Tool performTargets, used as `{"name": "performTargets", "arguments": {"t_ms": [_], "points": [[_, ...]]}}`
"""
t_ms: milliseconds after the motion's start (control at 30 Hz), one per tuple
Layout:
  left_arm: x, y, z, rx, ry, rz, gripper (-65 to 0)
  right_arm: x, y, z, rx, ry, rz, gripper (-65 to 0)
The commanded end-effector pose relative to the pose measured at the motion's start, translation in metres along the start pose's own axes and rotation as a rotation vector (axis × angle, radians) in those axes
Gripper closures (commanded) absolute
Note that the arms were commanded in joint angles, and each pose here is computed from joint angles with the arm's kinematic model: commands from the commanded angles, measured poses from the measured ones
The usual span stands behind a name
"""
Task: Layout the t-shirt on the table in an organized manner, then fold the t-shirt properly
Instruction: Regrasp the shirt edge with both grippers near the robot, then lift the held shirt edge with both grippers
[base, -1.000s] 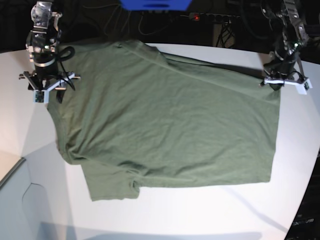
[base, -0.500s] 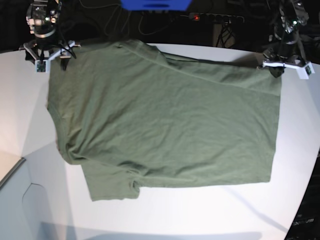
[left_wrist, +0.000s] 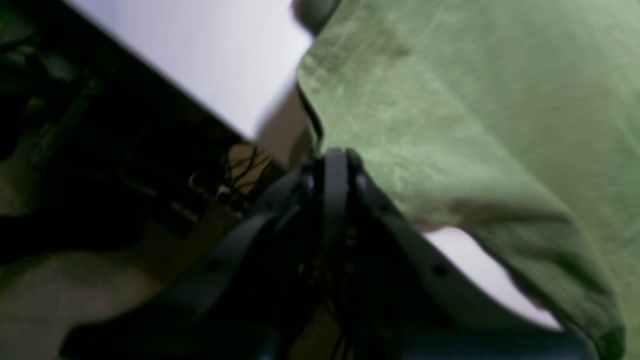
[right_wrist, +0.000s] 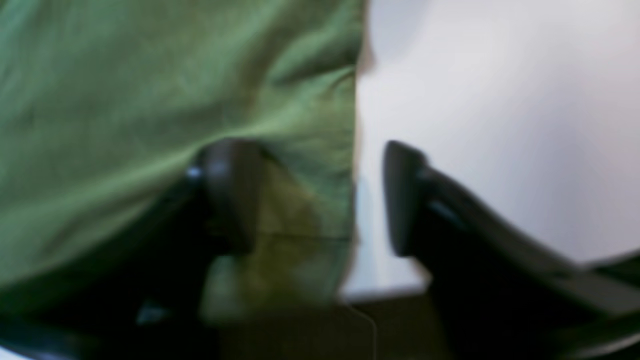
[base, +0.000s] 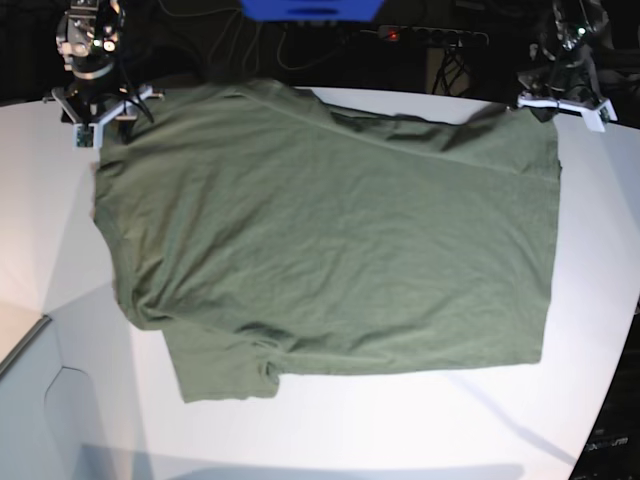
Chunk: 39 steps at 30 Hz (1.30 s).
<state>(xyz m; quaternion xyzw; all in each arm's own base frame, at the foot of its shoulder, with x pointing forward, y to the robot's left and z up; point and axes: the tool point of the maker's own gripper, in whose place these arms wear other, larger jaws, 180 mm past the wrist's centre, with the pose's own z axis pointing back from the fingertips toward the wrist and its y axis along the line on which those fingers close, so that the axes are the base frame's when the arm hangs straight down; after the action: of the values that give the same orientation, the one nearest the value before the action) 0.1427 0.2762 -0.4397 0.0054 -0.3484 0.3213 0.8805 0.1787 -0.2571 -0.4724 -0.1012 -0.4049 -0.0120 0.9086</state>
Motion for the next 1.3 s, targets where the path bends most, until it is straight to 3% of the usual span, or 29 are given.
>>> {"name": "performTargets", "arguments": {"t_ms": [0,67,267,500,600,767,867,1033,1267], "points": [[0.01,-0.001,0.0,-0.005,-0.031,-0.005,0.0,-0.001,-0.004,-0.004,-0.007,0.012,0.01,-21.5],[0.01,0.005,-0.003,0.009,-0.03,0.008,0.0,0.001,-0.002,-0.016,-0.006,0.017,-0.005,-16.3],[0.028,0.016,-0.021,0.045,-0.067,0.083,0.0,0.008,-0.006,-0.049,-0.008,0.03,-0.031,-20.5],[0.036,0.008,-0.036,0.034,-0.076,0.125,0.0,0.029,-0.015,-0.074,-0.018,0.015,-0.039,-20.6],[0.032,0.006,-0.034,0.03,-0.068,0.126,0.0,0.047,-0.019,-0.069,-0.028,-0.035,-0.024,-20.6],[0.023,0.01,-0.032,0.04,-0.052,0.127,0.0,0.067,-0.044,-0.03,-0.091,-0.126,0.009,-20.7],[0.022,0.011,-0.032,0.04,-0.048,0.127,0.0,0.065,-0.04,-0.01,-0.089,-0.14,0.019,-20.8],[0.021,0.011,-0.032,0.04,-0.046,0.127,0.0,0.037,-0.019,0.012,-0.056,-0.044,-0.001,-26.7],[0.022,0.01,-0.032,0.039,-0.048,0.127,0.0,-0.004,0.036,0.021,0.168,0.138,0.011,-42.9]]}}
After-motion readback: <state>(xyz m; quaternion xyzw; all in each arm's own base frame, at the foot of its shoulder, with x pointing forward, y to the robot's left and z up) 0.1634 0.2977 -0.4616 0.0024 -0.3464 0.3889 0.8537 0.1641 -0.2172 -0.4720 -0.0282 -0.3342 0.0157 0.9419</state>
